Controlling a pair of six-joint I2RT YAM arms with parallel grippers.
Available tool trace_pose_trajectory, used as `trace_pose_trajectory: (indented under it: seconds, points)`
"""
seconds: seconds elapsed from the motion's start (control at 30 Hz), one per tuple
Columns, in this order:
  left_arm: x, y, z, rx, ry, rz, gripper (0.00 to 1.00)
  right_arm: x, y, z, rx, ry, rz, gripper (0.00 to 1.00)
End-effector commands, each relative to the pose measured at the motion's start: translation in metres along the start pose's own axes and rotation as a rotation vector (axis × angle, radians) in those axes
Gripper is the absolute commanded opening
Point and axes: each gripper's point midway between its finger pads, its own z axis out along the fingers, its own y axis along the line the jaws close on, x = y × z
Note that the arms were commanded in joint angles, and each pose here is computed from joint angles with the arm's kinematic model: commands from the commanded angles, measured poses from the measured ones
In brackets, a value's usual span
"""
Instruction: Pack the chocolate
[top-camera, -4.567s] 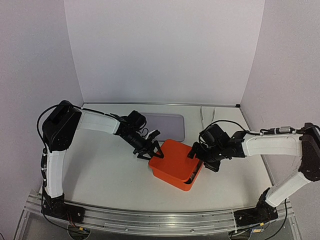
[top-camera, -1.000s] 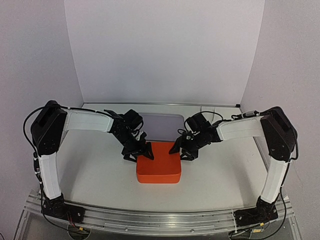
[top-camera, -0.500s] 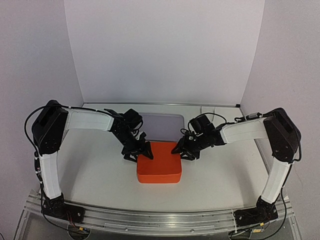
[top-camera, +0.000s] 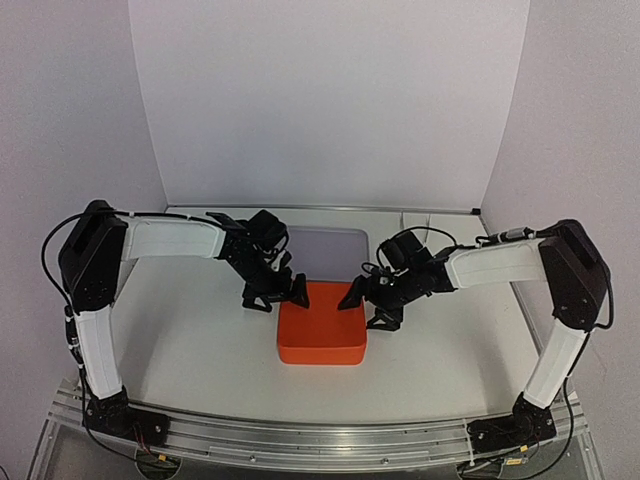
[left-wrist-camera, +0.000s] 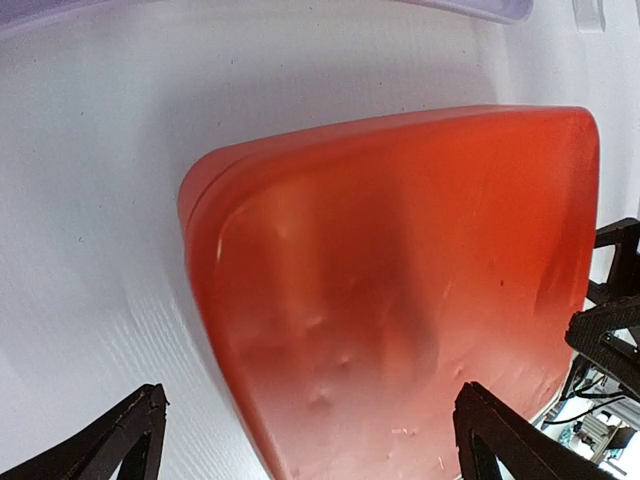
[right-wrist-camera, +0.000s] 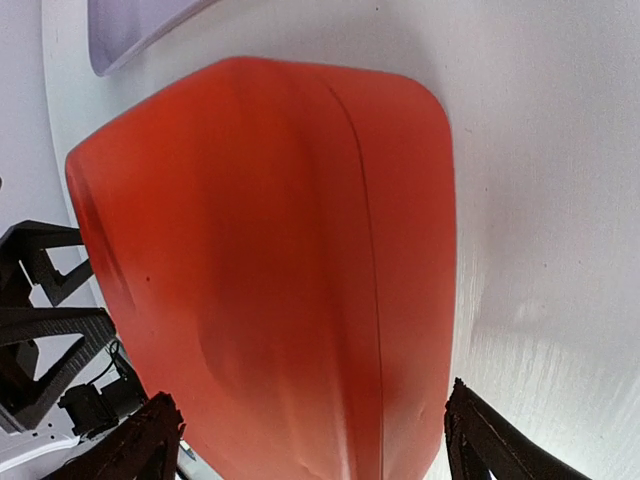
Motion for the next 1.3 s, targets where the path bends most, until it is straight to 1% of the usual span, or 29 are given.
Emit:
trace_pose_trajectory:
  seconds: [0.0, 0.17, 0.23, 0.33, 0.43, 0.57, 0.73, 0.83, 1.03, 1.27]
  points:
    - [0.003, -0.014, -0.036, 0.074, -0.066, 0.019, 1.00, 0.021, 0.005, -0.014, -0.034, 0.054, 0.010, 0.88]
    - [0.024, -0.014, -0.031, 0.148, -0.019, 0.007, 1.00, 0.040, 0.003, -0.014, -0.035, 0.098, 0.011, 0.89]
    - [0.030, -0.014, -0.026, 0.172, -0.004, -0.001, 0.98, 0.046, 0.000, -0.012, -0.028, 0.113, 0.018, 0.89]
    - [0.034, -0.014, -0.018, 0.201, 0.008, -0.010, 0.94, 0.054, -0.005, -0.008, -0.012, 0.129, 0.024, 0.89]
    - [0.034, -0.014, -0.012, 0.208, 0.012, -0.016, 0.87, 0.057, -0.010, -0.007, 0.003, 0.128, 0.023, 0.87]
    - [0.037, -0.011, -0.002, 0.213, 0.033, -0.036, 0.79, 0.059, -0.016, -0.007, 0.016, 0.127, 0.025, 0.82]
    - [0.045, 0.000, 0.010, 0.185, 0.069, -0.068, 0.70, 0.064, -0.032, 0.000, 0.048, 0.137, 0.066, 0.76]
    - [0.053, 0.007, 0.018, 0.172, 0.100, -0.090, 0.66, 0.065, -0.041, 0.000, 0.070, 0.121, 0.082, 0.69]
    - [0.069, 0.020, 0.032, 0.148, 0.164, -0.135, 0.61, 0.069, -0.051, 0.005, 0.067, 0.123, 0.115, 0.55]
    - [0.085, 0.034, 0.043, 0.113, 0.216, -0.177, 0.60, 0.087, -0.085, 0.021, 0.101, 0.149, 0.120, 0.51]
